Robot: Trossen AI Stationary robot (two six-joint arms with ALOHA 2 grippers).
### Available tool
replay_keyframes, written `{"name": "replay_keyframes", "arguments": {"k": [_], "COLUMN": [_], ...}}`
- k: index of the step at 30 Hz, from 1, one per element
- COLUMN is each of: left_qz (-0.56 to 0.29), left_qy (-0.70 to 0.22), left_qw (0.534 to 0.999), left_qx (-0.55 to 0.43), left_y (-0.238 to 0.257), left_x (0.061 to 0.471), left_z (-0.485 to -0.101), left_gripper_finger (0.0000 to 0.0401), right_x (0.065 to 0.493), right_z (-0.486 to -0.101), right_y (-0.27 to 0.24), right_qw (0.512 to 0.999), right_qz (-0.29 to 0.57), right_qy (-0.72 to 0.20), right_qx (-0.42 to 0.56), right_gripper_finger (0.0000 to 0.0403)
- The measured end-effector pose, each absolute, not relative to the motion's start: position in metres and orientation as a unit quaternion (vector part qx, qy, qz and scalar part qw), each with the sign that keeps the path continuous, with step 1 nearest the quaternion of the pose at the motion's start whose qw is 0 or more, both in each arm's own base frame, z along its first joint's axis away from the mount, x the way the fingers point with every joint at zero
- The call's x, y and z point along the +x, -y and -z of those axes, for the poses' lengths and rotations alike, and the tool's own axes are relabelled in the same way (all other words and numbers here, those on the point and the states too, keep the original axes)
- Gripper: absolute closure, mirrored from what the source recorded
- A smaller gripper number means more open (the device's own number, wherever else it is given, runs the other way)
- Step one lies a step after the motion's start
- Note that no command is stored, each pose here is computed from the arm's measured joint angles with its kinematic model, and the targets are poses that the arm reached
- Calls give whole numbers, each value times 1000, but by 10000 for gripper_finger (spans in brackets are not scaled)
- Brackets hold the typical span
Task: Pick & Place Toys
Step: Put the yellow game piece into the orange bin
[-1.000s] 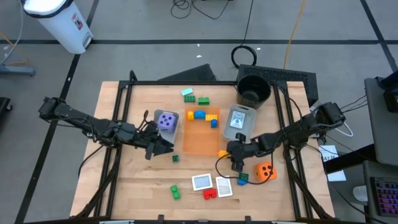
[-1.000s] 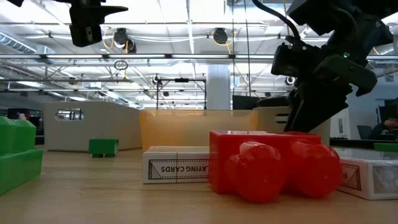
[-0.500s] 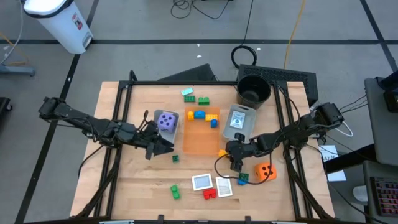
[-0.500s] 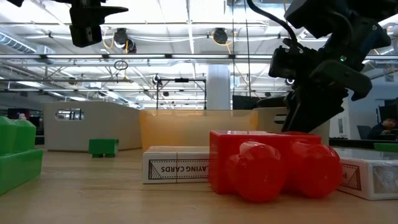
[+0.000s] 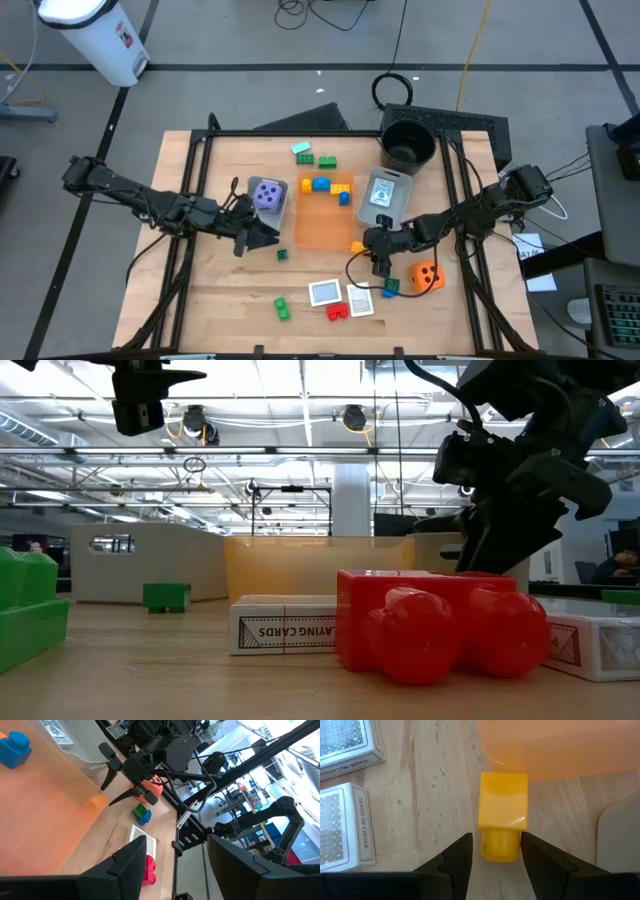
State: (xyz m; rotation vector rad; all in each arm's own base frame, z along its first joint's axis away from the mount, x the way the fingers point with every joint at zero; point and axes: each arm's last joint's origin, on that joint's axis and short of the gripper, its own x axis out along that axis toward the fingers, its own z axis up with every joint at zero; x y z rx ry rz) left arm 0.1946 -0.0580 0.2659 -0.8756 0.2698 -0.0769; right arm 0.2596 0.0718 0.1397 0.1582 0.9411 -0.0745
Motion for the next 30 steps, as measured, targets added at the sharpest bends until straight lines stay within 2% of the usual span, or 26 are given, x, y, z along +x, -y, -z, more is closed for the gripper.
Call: {"name": "replay_keyframes", "arguments": {"k": [15,26,30], "left_qz": [37,37,37], "left_qy": [-130,-130,-130], "left_qw": [897,896,896], "left_qx": [-422,-423,-423], "left_y": [58,58,58], "left_x": [195,195,195], "left_z": [-266,-266,-266], "left_gripper_finger": [187,187,187], "right_x": [260,260,260], "right_z": [-139,-139,-139], "right_y": [-67,-67,-67], "right_qw": [886,884,884], "right_qz": [52,44,43], "right_qy": [-455,-459,-457], "right_qx": [74,79,86], "right_gripper_finger": [244,307,316]}}
